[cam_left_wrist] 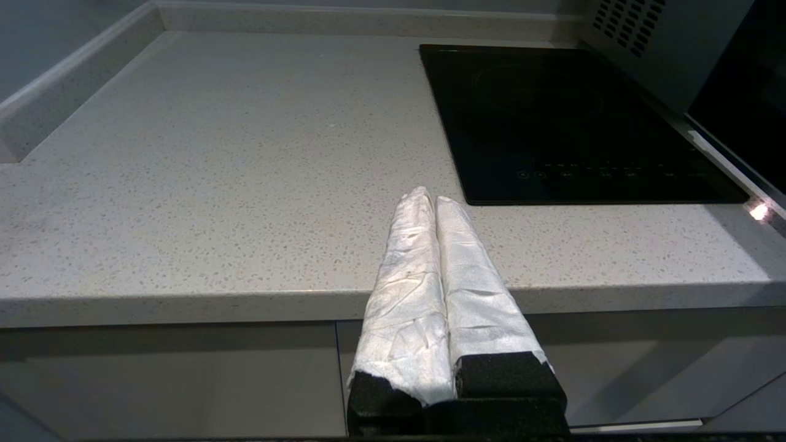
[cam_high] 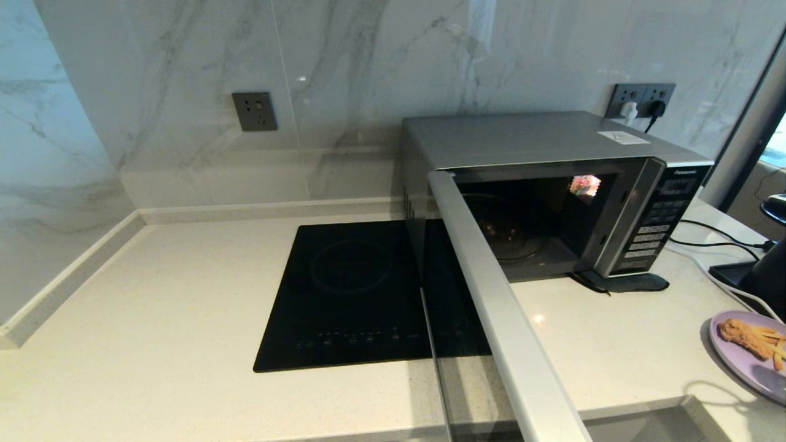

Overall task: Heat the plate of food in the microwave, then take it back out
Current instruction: Put the plate in the microwave oven

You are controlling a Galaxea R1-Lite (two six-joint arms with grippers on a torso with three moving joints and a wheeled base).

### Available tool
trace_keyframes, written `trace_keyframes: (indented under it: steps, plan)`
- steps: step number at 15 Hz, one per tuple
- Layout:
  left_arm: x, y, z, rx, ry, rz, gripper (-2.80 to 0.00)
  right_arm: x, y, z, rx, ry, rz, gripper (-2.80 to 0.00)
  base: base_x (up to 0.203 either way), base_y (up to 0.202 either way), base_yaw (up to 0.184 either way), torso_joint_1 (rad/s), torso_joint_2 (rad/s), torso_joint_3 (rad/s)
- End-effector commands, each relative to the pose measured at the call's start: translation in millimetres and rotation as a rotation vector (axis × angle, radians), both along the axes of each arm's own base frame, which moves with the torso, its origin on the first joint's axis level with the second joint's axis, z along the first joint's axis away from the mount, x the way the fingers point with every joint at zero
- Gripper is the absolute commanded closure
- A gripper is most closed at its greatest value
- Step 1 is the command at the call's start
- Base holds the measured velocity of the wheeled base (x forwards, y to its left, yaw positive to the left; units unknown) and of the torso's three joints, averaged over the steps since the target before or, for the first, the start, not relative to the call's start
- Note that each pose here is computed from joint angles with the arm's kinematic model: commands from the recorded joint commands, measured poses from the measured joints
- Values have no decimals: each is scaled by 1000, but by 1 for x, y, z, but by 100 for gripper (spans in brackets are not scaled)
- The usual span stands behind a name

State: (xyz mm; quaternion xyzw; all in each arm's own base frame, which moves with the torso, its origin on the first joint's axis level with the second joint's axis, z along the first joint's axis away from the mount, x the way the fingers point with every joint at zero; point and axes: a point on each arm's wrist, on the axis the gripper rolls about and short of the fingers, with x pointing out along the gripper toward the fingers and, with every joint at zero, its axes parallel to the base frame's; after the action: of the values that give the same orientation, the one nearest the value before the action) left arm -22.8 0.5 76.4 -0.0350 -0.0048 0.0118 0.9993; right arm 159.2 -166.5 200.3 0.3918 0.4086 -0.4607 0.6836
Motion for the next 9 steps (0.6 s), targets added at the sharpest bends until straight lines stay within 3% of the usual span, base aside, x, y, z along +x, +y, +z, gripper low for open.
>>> trace_keyframes:
  steps: [1,3,4,9]
  plan:
    - [0,0,0,-1,1,1,0,11,-11,-12,35,28,-12,0,0,0,0,0,0,0]
    - [0,0,0,-1,1,1,0,18,-19,-18,28,22,-17,0,0,0,0,0,0,0]
    - [0,0,0,-2,1,1,0,22,-23,-19,15,10,-18,-280,0,0,0,0,0,0]
    - [0,0,0,-1,1,1,0,36,-38,-30,48,12,-94,-280,0,0,0,0,0,0]
